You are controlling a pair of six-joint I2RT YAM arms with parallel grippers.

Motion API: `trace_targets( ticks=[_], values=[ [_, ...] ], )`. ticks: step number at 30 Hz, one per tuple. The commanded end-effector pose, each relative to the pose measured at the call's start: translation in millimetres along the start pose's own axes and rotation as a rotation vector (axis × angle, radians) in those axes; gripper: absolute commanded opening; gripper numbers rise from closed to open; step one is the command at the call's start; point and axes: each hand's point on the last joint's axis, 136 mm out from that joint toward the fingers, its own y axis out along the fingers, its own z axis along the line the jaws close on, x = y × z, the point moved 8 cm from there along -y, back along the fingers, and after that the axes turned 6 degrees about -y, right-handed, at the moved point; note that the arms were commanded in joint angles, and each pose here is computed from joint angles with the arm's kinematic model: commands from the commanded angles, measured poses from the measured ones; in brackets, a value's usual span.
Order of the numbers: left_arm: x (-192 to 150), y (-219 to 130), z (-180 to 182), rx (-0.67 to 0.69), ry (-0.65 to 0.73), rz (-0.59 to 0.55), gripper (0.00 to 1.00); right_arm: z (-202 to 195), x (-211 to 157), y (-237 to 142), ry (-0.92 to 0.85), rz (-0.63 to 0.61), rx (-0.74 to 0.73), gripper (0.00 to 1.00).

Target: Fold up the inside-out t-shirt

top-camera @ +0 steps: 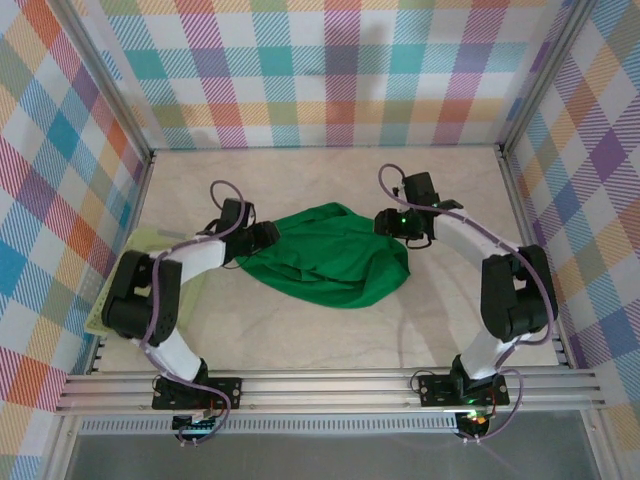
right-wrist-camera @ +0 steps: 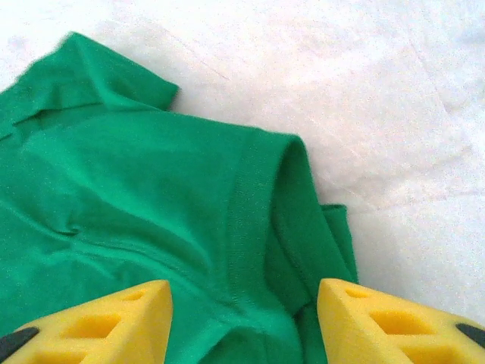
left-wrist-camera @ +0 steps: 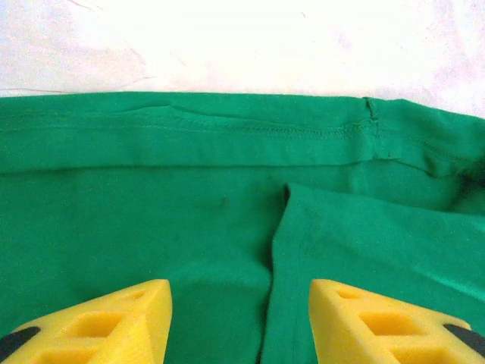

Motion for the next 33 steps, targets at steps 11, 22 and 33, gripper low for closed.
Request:
trace_targets(
  ticks=[11, 22, 33],
  values=[
    [9.0, -135.1, 1.1, -0.005, -0.015, -0.375, 0.60, 148.0, 46.7, 37.6, -0.577, -0.039, 0.375, 0.56],
    [-2.4, -183.2, 18.5, 0.011, -0.004, -0.524, 0.69, 189.7, 43.9, 117.4, -0.721, 0.109, 0.427, 0.51],
    [-5.1, -182.3, 23.3, 0.044, 0.005, -0.515, 0.71, 199.1, 25.9, 150.0, -0.756, 0.172, 0.402, 0.44]
  ],
)
